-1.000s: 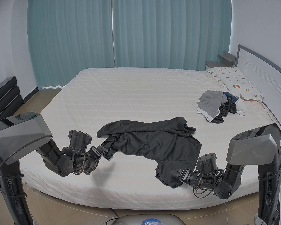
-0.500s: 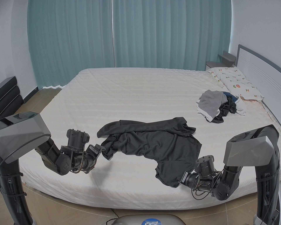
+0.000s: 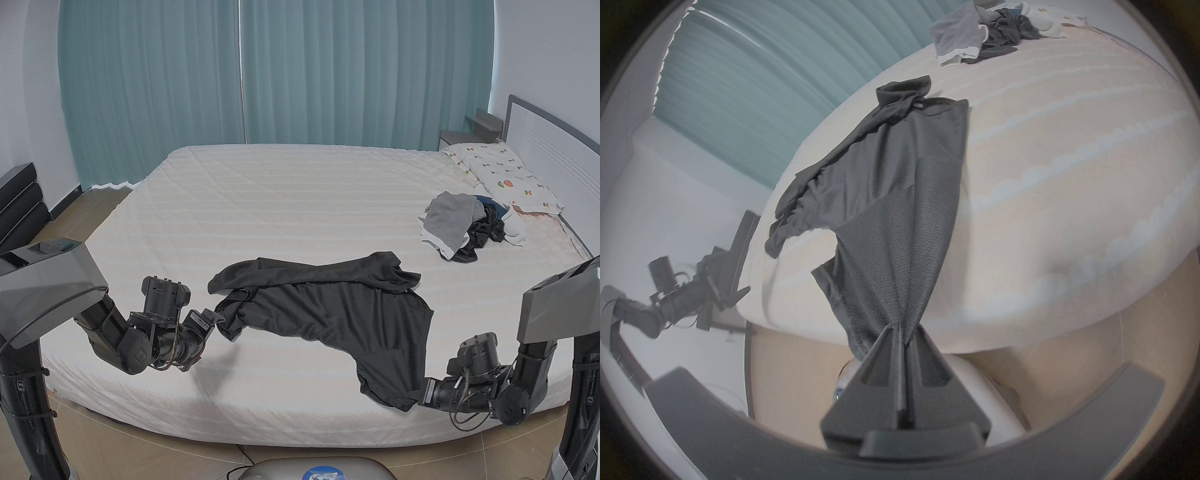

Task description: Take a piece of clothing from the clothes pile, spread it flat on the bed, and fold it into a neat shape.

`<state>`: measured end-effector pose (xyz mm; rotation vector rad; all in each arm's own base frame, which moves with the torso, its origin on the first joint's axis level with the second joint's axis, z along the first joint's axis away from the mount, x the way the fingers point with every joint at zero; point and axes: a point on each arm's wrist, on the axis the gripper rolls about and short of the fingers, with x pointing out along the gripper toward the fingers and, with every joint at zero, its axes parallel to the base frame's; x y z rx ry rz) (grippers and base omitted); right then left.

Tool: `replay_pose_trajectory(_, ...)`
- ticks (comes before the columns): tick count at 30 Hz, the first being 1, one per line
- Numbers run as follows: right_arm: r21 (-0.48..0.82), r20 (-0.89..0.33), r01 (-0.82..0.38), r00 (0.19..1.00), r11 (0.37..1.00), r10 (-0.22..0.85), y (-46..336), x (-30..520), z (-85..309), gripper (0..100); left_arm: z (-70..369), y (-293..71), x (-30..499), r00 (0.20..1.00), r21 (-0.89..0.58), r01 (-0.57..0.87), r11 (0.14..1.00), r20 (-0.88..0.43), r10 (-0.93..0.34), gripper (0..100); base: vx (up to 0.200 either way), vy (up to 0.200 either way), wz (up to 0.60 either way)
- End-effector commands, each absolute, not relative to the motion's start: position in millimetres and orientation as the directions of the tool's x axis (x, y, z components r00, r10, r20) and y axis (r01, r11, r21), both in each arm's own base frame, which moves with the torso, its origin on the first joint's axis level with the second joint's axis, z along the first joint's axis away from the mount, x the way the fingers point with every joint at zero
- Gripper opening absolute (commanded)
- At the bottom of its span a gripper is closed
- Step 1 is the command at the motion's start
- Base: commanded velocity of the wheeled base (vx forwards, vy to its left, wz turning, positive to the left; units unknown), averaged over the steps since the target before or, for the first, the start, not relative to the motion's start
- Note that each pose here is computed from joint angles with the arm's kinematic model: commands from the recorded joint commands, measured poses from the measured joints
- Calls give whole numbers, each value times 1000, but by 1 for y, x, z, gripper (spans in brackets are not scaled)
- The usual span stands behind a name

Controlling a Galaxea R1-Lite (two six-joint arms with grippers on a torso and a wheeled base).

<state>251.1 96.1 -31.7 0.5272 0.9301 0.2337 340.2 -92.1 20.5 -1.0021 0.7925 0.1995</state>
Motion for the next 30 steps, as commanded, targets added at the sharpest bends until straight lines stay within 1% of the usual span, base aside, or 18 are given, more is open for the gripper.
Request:
replay_pose_trajectory(1, 522, -686, -3, 592, 853, 422, 59, 234, -8, 0, 18, -95, 340, 703, -671, -489, 558, -682, -203, 100, 0, 0, 0)
replay_pose_trajectory(4, 482, -706, -19, 583, 876, 401, 49, 232, -8, 0, 15, -97, 342, 701, -667, -484, 566, -683, -205, 100, 0, 0, 0)
replay_pose_trajectory(6, 449, -722, -25, 578, 893, 379, 36, 231, -4, 0, 11, -105, 346, 697, -658, -461, 595, -684, -216, 100, 0, 0, 0)
replay_pose_trajectory(9, 450, -728, -26, 569, 893, 383, 24, 230, 5, 0, 3, -112, 353, 694, -643, -438, 629, -686, -218, 100, 0, 0, 0)
replay_pose_trajectory(11, 451, -725, -24, 572, 892, 382, 22, 231, 8, 0, 3, -114, 354, 697, -644, -433, 630, -683, -219, 100, 0, 0, 0)
replay_pose_trajectory(12, 452, -725, -2, 582, 892, 369, 14, 236, 19, 0, 1, -119, 361, 703, -646, -422, 636, -676, -219, 100, 0, 0, 0)
replay_pose_trajectory(14, 456, -725, 8, 583, 890, 366, 10, 237, 23, 0, 0, -120, 364, 707, -648, -421, 635, -673, -218, 100, 0, 0, 0)
replay_pose_trajectory(16, 495, -713, 16, 579, 869, 395, 0, 242, 33, 0, -2, -122, 370, 716, -652, -415, 635, -665, -214, 100, 0, 0, 0)
replay_pose_trajectory(18, 512, -714, 13, 563, 859, 417, 0, 244, 31, 0, -3, -123, 373, 718, -653, -411, 636, -662, -216, 100, 0, 0, 0)
replay_pose_trajectory(21, 512, -730, 21, 537, 859, 422, 2, 246, 22, 0, -8, -124, 374, 715, -640, -404, 653, -667, -211, 100, 0, 0, 0)
replay_pose_trajectory(22, 507, -742, 28, 523, 861, 419, 3, 248, 15, 0, -10, -124, 375, 720, -626, -403, 668, -667, -192, 100, 0, 0, 0)
replay_pose_trajectory(25, 501, -741, 17, 524, 865, 419, 4, 249, 9, 0, -15, -129, 377, 728, -604, -407, 686, -667, -155, 100, 0, 0, 0)
replay_pose_trajectory(30, 504, -730, 6, 537, 864, 422, 4, 250, 9, 0, -19, -135, 383, 737, -587, -401, 704, -663, -133, 100, 0, 0, 0)
